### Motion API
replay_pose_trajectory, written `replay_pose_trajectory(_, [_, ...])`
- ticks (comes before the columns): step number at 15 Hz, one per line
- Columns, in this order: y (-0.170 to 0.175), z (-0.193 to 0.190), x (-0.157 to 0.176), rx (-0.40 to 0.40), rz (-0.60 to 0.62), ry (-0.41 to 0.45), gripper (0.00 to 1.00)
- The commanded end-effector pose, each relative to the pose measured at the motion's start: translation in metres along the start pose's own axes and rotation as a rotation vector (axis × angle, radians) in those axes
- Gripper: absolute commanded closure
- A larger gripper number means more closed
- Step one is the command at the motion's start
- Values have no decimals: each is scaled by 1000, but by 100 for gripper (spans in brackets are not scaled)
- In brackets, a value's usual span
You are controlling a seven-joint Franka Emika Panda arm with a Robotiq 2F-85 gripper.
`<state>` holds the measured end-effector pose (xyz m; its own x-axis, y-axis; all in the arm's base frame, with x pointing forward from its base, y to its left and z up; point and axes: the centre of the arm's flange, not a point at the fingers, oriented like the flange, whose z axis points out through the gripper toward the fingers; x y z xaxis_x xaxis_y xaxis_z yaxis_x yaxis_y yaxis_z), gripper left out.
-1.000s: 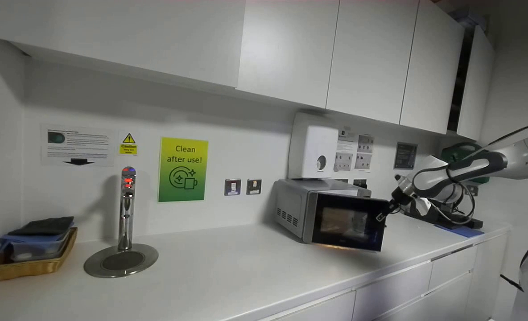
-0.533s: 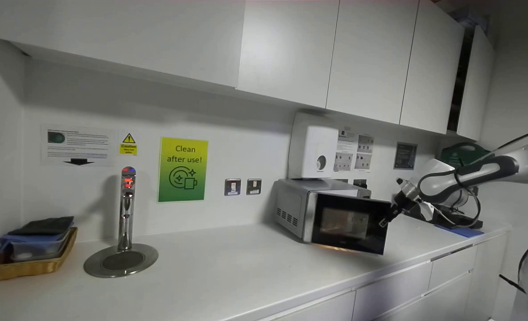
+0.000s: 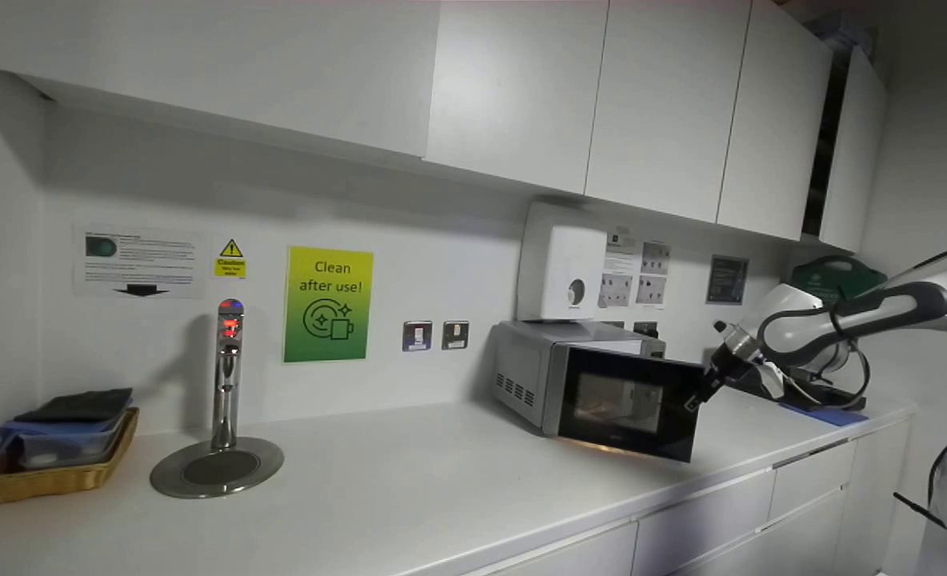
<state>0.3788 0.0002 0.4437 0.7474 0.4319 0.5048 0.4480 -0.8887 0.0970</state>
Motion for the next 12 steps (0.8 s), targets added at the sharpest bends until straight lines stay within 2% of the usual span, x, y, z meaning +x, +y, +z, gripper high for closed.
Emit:
replay_pose_trajectory(1, [-21, -10, -13, 23, -51, 7, 0])
replay_pose_trajectory(12, [-49, -20, -27, 88, -133, -36, 0])
